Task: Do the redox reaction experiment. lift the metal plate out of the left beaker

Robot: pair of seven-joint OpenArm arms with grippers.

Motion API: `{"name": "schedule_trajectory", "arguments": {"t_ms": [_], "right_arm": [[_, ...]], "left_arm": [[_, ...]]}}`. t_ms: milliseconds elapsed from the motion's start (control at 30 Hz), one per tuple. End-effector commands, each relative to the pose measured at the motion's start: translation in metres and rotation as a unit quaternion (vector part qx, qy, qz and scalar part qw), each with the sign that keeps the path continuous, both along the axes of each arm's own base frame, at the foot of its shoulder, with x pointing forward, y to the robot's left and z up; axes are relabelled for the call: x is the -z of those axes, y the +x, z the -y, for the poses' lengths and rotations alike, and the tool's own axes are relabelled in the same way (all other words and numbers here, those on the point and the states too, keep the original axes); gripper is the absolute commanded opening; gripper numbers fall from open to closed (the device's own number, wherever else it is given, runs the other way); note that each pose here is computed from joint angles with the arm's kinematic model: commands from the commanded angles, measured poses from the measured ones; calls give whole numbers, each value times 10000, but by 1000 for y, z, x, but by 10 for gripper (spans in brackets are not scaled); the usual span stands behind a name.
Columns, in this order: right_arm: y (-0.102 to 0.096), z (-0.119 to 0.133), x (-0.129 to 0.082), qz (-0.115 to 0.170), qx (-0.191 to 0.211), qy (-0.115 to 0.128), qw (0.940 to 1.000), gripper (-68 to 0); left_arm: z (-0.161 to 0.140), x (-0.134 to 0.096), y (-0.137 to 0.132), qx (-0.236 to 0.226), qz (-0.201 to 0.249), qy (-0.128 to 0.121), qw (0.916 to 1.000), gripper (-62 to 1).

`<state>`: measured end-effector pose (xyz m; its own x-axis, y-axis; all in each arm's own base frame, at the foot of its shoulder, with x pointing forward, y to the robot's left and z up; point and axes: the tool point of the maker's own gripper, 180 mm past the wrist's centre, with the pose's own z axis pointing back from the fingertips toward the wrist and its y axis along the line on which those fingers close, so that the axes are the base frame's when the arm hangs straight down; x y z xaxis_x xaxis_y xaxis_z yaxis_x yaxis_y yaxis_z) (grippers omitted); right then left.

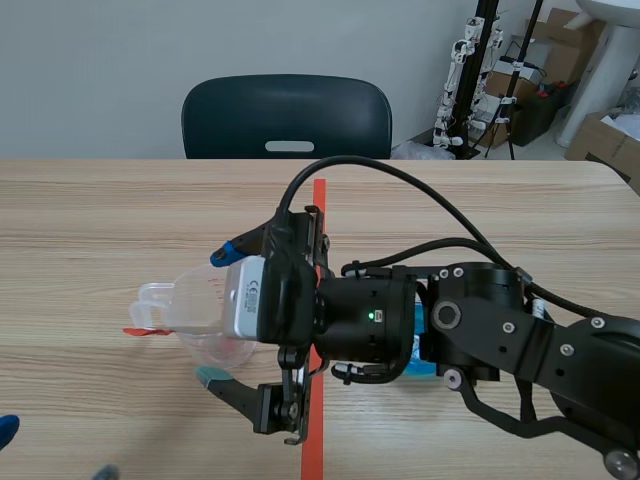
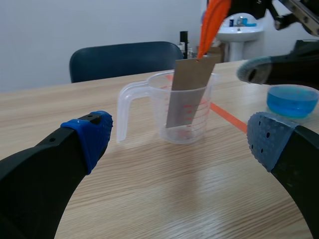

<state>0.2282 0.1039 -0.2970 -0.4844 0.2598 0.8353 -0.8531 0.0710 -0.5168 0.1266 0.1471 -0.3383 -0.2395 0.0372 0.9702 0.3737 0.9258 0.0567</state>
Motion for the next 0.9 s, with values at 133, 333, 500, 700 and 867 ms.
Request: {"name": "schedule_trajectory", "arguments": {"t_ms": [133, 333, 500, 700, 867], "right_arm": [[9, -16, -11, 79, 76, 144, 9998, -115], [9, -24, -6, -30, 89, 159, 9998, -126], [5, -29, -4, -56, 33, 124, 9999, -188], [3, -31, -4, -30, -22, 79, 10000, -290], [3, -31, -4, -30, -22, 79, 10000, -364]], "left_arm": [[-4, -8, 2, -60, 163, -59, 9998, -41], [-4, -8, 2, -61, 167, -61, 9998, -41], [-4, -8, 2, -63, 165, -62, 9998, -41], [-15, -11, 5, -355, 208, -170, 9990, -41], [-15, -10, 5, -356, 189, -162, 9991, -41]]}}
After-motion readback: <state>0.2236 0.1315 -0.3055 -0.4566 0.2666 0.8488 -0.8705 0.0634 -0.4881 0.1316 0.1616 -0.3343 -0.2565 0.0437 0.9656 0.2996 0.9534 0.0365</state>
